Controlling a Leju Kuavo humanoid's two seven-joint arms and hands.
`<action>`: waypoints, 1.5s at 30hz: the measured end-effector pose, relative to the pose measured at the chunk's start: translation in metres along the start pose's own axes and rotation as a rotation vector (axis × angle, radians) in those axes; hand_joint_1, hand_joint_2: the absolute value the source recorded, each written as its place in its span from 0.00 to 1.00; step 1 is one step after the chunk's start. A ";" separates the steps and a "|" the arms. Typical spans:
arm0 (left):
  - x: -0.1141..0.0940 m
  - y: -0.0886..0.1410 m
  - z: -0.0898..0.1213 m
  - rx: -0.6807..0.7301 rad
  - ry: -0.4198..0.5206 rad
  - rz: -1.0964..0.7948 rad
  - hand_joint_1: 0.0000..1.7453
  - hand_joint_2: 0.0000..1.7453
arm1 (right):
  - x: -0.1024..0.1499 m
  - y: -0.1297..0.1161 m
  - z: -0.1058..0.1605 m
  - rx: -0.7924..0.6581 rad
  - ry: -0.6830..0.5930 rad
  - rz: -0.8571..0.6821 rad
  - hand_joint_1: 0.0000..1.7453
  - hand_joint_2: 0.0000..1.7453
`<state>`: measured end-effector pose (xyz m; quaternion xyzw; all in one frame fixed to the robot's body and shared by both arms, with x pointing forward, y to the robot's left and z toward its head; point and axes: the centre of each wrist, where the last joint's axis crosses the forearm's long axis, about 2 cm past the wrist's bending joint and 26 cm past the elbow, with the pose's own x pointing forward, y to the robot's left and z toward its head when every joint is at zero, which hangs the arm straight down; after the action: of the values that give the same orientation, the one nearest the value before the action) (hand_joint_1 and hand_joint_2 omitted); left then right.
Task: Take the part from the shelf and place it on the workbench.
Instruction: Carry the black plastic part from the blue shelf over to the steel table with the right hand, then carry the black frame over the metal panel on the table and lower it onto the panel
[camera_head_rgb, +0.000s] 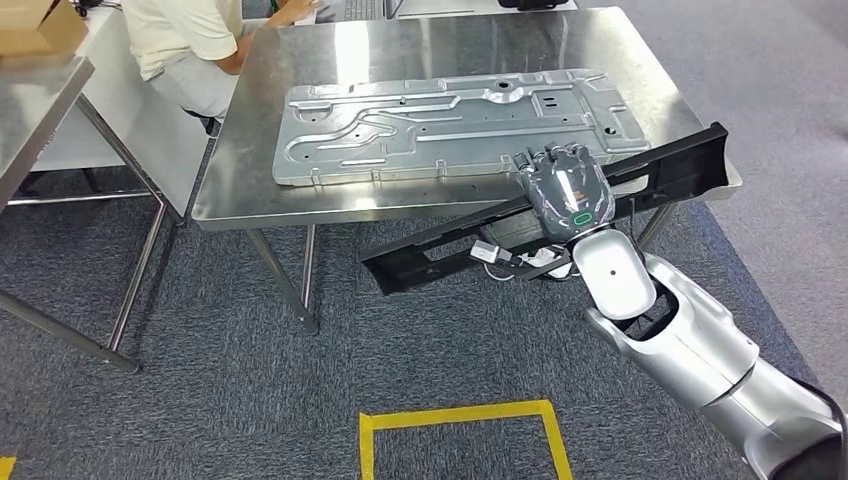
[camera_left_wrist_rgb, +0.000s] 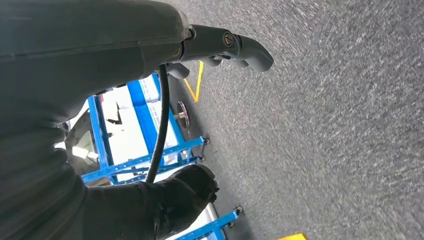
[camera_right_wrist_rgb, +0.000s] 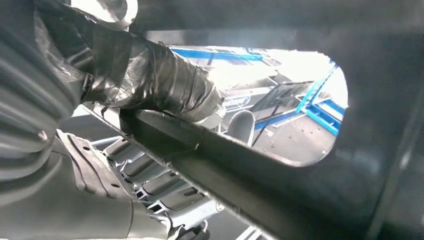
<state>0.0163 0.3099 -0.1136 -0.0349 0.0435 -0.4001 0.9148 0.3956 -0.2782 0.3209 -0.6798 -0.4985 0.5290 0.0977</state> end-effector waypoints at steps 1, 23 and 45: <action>0.000 0.000 0.000 0.000 -0.001 0.000 0.00 1.00 | 0.001 0.000 0.000 0.000 0.000 -0.002 1.00 1.00; -0.004 0.002 0.000 0.006 -0.008 -0.005 0.00 1.00 | -0.012 0.006 -0.004 0.005 0.105 -0.030 1.00 1.00; -0.008 0.002 0.000 0.006 -0.004 -0.009 0.00 1.00 | -0.021 -0.002 -0.026 -0.151 0.254 -0.171 1.00 1.00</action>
<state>0.0126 0.3172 -0.1135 -0.0330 0.0401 -0.4041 0.9132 0.4169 -0.2834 0.3456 -0.7017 -0.5766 0.3894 0.1534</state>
